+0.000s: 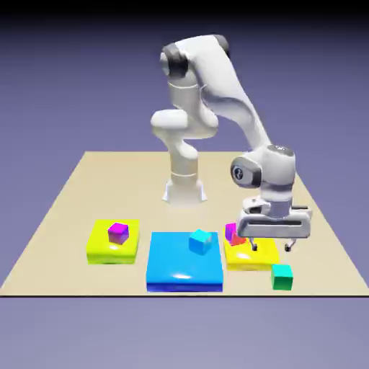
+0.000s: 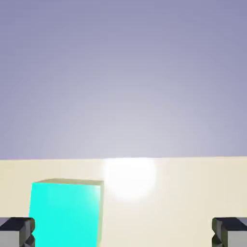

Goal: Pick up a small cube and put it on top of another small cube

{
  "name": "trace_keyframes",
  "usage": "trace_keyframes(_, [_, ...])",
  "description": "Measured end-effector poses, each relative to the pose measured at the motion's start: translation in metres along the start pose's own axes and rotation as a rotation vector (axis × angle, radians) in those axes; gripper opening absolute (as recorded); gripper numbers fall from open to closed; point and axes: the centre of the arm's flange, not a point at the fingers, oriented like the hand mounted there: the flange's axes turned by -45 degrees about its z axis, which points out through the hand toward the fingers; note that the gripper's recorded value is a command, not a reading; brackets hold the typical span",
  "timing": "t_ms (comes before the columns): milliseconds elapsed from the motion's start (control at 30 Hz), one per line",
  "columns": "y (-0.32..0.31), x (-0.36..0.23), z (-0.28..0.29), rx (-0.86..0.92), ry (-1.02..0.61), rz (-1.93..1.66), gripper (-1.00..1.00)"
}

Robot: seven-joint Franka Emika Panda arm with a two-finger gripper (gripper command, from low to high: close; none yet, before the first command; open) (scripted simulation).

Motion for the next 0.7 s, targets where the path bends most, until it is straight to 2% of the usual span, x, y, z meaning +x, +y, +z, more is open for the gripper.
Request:
trace_keyframes(100, [-0.017,-0.004,0.015,0.001,-0.032,0.019,0.00])
trace_keyframes(233, [-0.017,-0.007,0.079,0.001,-0.032,0.019,0.00])
trace_keyframes(267, [-0.017,-0.007,0.085,0.001,-0.032,0.019,-1.00])
trace_keyframes(333, [-0.017,-0.007,0.085,0.001,-0.032,0.019,-1.00])
trace_keyframes(467, [-0.017,-0.004,0.020,0.002,-0.032,0.019,-1.00])
trace_keyframes(700, [0.173,0.033,-0.023,-0.096,-0.038,0.371,-1.00])
